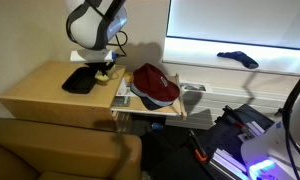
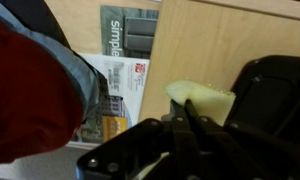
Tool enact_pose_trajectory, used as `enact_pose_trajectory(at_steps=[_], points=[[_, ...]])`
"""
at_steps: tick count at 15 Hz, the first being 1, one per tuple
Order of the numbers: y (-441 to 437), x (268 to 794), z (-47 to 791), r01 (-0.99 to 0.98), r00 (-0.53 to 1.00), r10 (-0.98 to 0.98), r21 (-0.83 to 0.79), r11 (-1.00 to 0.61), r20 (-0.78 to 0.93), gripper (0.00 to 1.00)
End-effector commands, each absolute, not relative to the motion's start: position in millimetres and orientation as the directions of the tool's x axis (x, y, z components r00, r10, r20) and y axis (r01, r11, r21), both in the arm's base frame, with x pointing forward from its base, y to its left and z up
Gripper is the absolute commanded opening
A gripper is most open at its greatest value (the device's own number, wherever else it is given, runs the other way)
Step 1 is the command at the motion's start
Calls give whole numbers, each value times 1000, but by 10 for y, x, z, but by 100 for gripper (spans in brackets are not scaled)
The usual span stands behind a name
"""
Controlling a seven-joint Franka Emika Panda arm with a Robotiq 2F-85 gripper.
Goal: Remove the sponge from the dish, put it on the table, and then put it back in the dish
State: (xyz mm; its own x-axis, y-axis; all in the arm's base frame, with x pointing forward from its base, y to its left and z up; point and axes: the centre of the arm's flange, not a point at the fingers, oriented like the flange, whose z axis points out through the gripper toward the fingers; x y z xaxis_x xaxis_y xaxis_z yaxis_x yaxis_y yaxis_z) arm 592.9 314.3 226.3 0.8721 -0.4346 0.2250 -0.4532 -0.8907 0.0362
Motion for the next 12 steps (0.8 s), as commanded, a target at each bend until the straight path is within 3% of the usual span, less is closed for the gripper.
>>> enact_pose_trajectory(at_steps=[1,2,6,12], points=[[3414,5941,2737,-392,883,-395,-64,-918,253,1],[3313,5935,2599,-428,872,-418,-18,-904,255,4],[3420,5849,2689,-407,884,-402,-31,-913,239,1],[3583,6298,2189,-384,887,-393,-87,-919,242,1]])
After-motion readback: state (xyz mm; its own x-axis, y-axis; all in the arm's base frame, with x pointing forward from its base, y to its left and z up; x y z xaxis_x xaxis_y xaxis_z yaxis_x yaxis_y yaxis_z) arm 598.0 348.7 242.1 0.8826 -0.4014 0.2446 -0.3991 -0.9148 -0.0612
